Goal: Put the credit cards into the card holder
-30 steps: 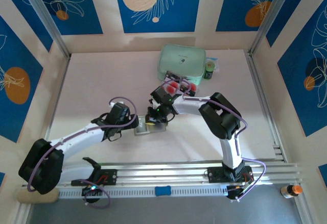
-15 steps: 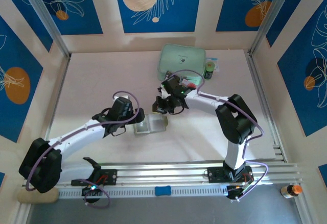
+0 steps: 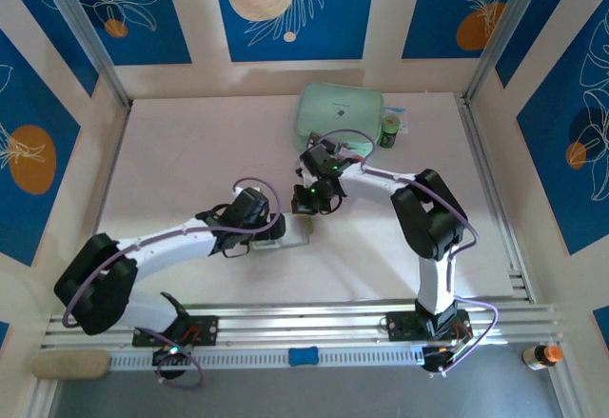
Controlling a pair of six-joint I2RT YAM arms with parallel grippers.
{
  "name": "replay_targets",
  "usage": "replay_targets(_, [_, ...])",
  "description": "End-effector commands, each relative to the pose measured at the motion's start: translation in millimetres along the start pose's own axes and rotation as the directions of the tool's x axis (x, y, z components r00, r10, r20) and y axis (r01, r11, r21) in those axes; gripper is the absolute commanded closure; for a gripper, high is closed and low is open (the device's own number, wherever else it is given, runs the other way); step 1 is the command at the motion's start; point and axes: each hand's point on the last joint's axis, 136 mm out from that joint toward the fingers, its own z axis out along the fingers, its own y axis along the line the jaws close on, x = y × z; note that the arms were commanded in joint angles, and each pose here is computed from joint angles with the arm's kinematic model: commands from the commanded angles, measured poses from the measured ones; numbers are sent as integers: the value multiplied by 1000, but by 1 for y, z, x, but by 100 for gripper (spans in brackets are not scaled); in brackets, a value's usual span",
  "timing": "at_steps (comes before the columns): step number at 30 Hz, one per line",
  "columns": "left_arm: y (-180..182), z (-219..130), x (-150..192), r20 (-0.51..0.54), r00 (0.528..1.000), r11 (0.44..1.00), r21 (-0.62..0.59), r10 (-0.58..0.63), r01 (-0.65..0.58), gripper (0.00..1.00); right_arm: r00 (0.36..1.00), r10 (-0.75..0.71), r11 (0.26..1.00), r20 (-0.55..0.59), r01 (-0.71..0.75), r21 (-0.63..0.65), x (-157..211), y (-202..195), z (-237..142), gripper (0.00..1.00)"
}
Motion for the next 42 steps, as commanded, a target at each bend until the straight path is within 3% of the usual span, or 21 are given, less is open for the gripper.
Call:
replay_targets(1, [1, 3, -2, 17, 1000, 1000, -17, 4, -3, 6, 999, -44, 998, -21, 45, 36, 2, 1, 3, 98])
replay_targets(12, [11, 14, 8, -2, 999, 998, -53, 36, -36, 6, 997, -41, 996, -63, 46, 73, 10, -11, 21, 99])
replay_targets(25, [7, 16, 5, 8, 999, 998, -38, 45, -45, 5, 995, 37, 999, -87, -41, -35, 23, 3, 33, 100])
replay_targets(42, [10, 26, 13, -11, 999, 998, -40, 53, -53, 6, 993, 76, 993, -94, -84, -81, 24, 8, 33, 100])
